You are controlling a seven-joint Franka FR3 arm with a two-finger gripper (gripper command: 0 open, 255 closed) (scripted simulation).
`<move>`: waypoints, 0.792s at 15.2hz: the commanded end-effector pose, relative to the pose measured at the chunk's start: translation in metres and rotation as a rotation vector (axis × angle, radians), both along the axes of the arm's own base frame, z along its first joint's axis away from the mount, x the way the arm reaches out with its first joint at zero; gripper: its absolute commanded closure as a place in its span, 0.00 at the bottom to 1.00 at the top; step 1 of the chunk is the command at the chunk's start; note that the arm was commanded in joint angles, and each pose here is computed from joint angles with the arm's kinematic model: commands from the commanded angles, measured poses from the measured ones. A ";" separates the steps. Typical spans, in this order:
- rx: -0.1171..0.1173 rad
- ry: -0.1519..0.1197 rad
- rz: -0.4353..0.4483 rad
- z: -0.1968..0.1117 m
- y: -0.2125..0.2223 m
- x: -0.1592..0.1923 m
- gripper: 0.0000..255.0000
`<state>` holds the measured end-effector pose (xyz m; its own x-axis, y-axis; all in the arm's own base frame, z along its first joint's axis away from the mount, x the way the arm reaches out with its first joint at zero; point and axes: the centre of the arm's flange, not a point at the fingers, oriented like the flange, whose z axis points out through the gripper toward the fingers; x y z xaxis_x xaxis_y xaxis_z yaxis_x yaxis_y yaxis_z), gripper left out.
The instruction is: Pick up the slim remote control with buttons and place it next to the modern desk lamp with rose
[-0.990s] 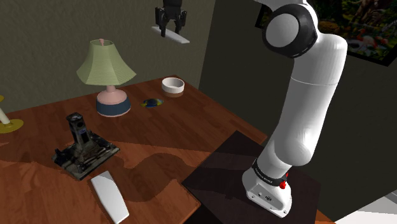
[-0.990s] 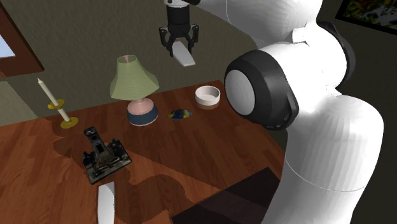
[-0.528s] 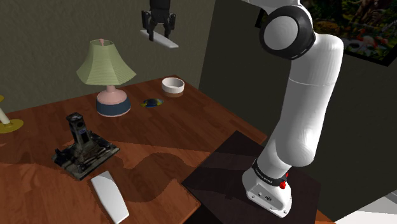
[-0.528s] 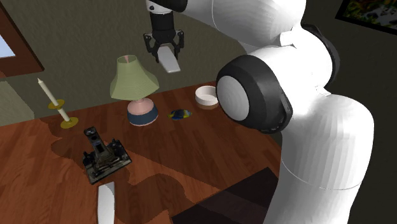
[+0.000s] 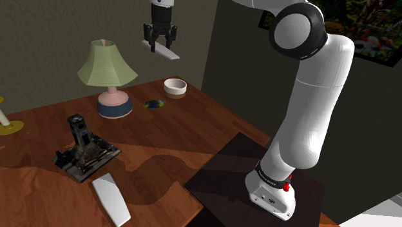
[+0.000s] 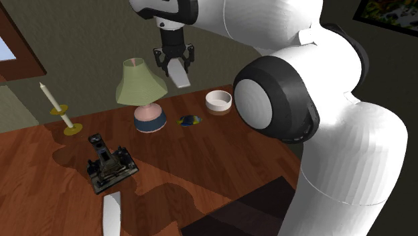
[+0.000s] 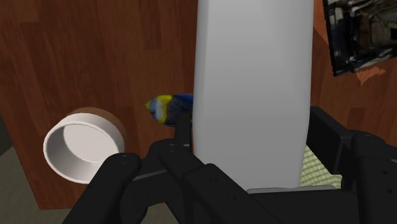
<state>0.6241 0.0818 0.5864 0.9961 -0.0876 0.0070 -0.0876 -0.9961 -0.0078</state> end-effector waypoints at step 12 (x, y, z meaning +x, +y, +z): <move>0.000 -0.001 0.000 -0.069 0.000 0.000 1.00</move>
<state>0.6242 0.0822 0.5222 0.9961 -0.0877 0.0069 -0.0877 -0.9961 -0.0077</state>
